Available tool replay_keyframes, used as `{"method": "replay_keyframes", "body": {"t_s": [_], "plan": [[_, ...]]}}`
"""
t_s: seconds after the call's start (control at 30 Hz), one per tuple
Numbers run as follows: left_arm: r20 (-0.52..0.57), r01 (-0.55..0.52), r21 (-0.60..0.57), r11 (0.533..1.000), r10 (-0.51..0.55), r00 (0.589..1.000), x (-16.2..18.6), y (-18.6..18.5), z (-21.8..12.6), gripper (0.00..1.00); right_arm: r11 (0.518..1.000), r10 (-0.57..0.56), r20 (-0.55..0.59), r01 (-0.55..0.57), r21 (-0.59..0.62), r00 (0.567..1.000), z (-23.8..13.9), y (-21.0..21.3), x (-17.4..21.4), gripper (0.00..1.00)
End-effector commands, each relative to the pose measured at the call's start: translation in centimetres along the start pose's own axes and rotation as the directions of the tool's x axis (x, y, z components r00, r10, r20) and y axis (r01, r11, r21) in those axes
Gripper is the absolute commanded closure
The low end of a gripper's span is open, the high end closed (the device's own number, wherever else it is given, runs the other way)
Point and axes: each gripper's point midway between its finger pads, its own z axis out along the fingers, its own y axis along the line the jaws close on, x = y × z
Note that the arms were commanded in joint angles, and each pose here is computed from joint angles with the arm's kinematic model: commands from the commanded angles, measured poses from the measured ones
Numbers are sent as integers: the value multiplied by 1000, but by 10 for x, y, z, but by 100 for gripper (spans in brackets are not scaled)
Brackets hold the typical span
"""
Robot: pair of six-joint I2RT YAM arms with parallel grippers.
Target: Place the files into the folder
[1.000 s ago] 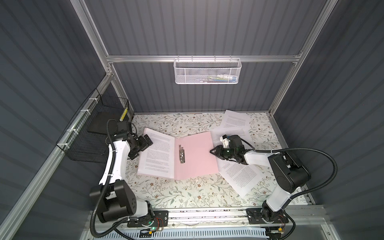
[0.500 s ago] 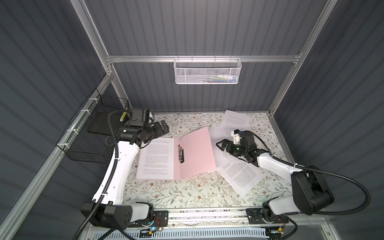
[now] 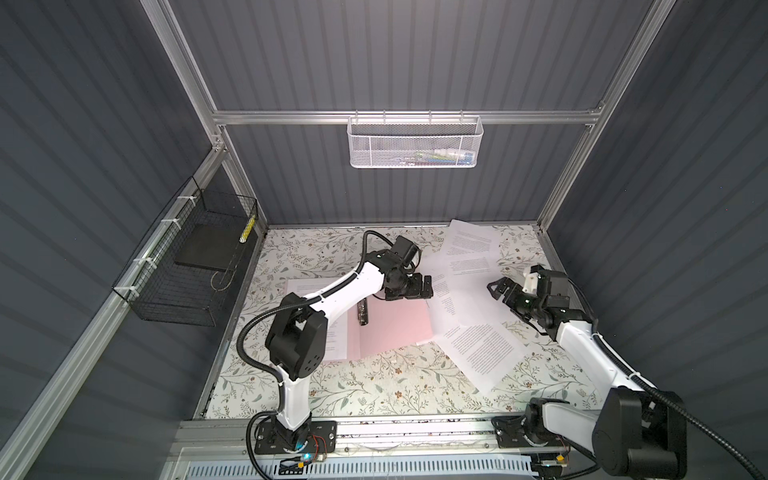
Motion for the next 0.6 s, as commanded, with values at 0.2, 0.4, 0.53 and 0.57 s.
{"method": "replay_keyframes", "body": {"t_s": [0.2,0.4,0.53,0.57], "plan": [[2,-18,272,962,18,1000,-19,-66,44,0,987,96,-58,-88,132,994,26,-55,-24,1],[-41,6,326,945,8,999,-15,-81,75,0,976,173,-117,-155,151,978,51,-70,-32,1],[-48,-4,373,928,23,999,-14,-97,88,0,968,208,-111,-188,168,972,58,-82,-38,1],[-47,-13,384,923,34,998,-14,-102,91,0,967,214,-121,-192,169,969,60,-84,-38,1]]}}
